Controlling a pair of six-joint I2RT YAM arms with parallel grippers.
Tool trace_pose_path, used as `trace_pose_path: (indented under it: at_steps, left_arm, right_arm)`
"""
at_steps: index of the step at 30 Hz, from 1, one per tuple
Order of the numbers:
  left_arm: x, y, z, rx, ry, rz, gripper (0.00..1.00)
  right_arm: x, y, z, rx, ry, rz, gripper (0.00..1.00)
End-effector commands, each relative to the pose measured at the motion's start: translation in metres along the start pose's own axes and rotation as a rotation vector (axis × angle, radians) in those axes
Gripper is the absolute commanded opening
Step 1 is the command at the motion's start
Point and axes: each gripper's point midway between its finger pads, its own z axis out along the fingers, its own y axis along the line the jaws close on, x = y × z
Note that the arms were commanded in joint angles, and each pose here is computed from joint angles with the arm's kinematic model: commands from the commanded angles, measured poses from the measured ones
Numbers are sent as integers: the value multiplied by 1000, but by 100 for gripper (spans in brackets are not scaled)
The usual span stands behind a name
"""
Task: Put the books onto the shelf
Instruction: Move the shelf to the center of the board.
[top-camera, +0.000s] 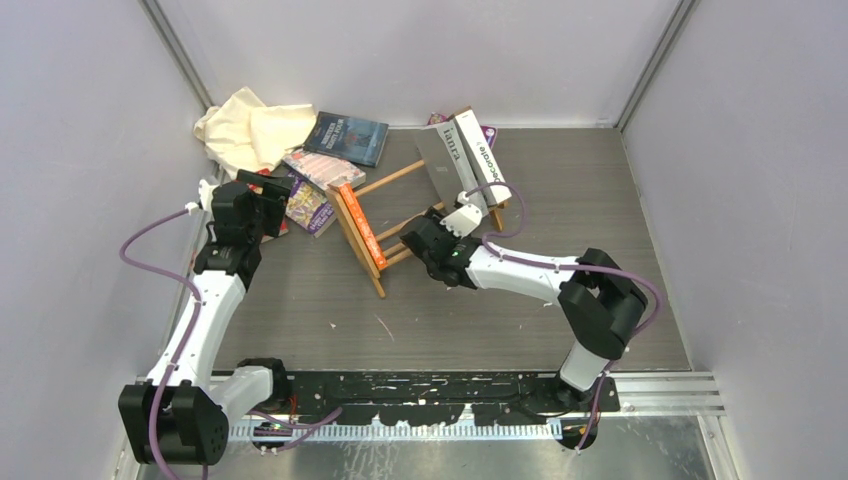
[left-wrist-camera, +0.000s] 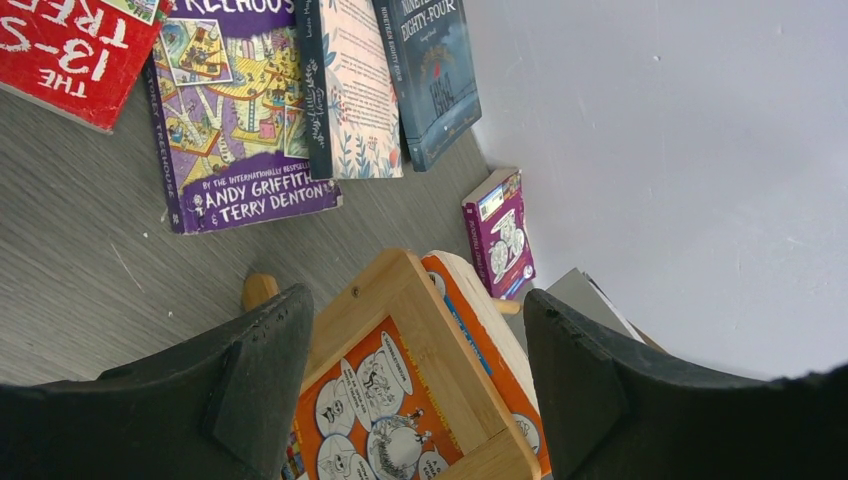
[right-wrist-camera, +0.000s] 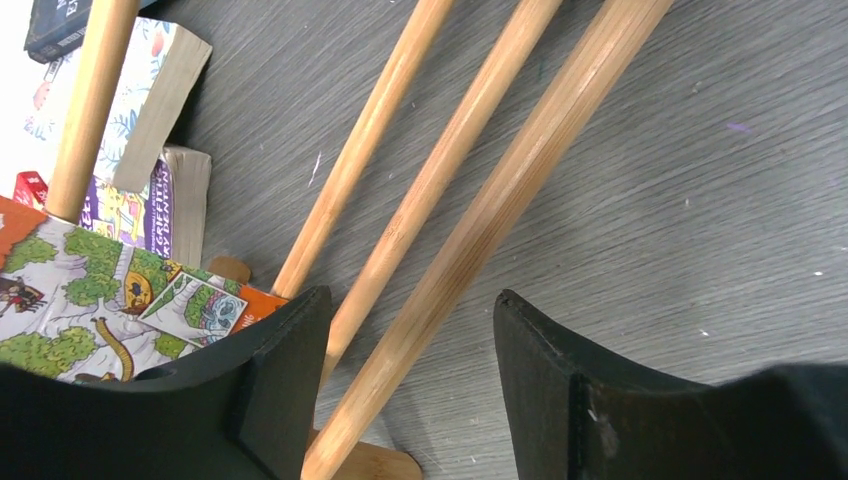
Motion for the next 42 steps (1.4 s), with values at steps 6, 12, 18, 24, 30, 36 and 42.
trace_pose_path:
  at_steps: [6,12,18,24,30,36,42]
  left_arm:
    - [-11,-22,-4,52,-33,27,77]
    - [-8,-16,-1,35,-25,41,76]
    - [-6,-15,2,28,-17,55,77]
    - [0,-16,5,25,-2,81,76]
    - [3,-14,4,16,4,107,76]
    - [8,-14,4,14,14,126,76]
    - [15,-12,5,10,29,136,76]
  right_arm:
    - [5,39,11,-68,4,135,58]
    - [16,37,21,-55,14,182,43]
    - [21,26,26,-38,9,261,27]
    - [24,16,27,-25,7,346,14]
    - [22,11,25,-21,0,420,7]
    - [2,6,14,-14,-52,496,1]
    - [-14,-9,2,5,-102,542,1]
